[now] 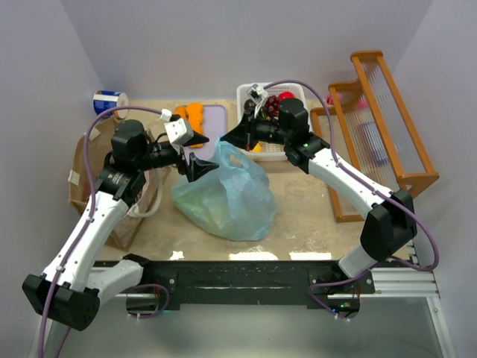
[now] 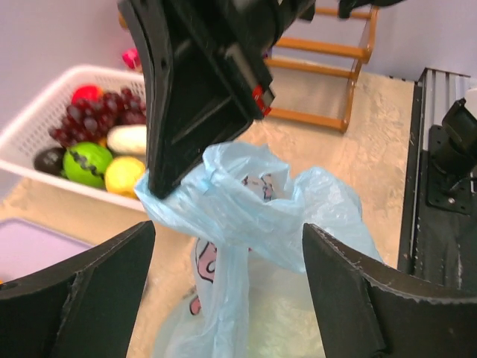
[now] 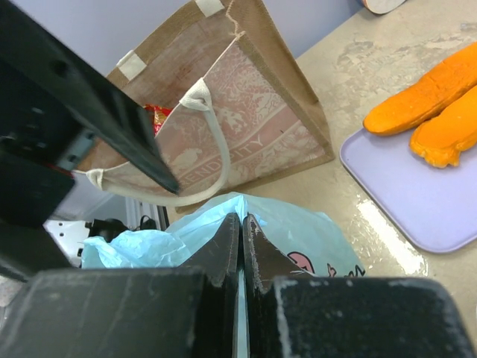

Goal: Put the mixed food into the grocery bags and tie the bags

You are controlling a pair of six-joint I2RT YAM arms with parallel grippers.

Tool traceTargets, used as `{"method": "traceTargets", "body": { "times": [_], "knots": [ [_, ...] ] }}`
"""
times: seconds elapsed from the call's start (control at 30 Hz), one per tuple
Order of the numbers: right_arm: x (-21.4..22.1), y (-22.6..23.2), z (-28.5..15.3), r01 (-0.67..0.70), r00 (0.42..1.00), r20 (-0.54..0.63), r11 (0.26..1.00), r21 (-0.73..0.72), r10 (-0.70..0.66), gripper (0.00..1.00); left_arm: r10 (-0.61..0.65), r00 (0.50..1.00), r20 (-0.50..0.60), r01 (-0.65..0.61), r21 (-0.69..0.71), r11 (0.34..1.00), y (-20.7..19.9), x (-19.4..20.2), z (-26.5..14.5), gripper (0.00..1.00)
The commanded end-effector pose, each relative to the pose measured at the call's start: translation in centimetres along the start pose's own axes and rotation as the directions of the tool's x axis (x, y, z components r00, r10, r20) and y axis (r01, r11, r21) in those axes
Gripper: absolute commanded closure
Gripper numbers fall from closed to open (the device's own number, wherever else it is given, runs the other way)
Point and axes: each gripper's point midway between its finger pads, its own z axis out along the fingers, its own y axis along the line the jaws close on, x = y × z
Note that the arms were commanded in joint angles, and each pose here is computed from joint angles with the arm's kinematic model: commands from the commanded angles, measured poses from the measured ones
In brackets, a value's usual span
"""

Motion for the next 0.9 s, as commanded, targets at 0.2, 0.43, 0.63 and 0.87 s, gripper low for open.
{"method": "traceTargets", "body": {
  "times": [0.2, 0.43, 0.63, 0.87],
  "knots": [
    [-0.4, 0.3, -0.2, 0.006, 1.000, 0.007, 1.000, -0.005, -0.005, 1.00, 0.067, 0.988, 0.140, -0.078, 0.079, 0.994, -0.9, -4.8, 0.8, 0.16],
    [-0.1, 0.3, -0.4, 0.008, 1.000, -0.002, 1.000, -0.004, -0.008, 1.00, 0.059, 0.974, 0.218, -0.078, 0.080, 0.994, -0.5, -6.4, 1.3, 0.18],
    [-0.1, 0.3, -0.7, 0.015, 1.000, -0.005, 1.000, 0.007, -0.015, 1.00, -0.015, 0.979, 0.202, -0.010, 0.123, 0.992, -0.2, -5.1, 2.5, 0.34],
    [-0.4, 0.1, -1.5, 0.023, 1.000, 0.015, 0.998, 0.060, -0.024, 1.00, -0.060, 0.987, 0.150, 0.039, 0.143, 0.989, -0.4, -2.8, 2.8, 0.72]
  ]
}}
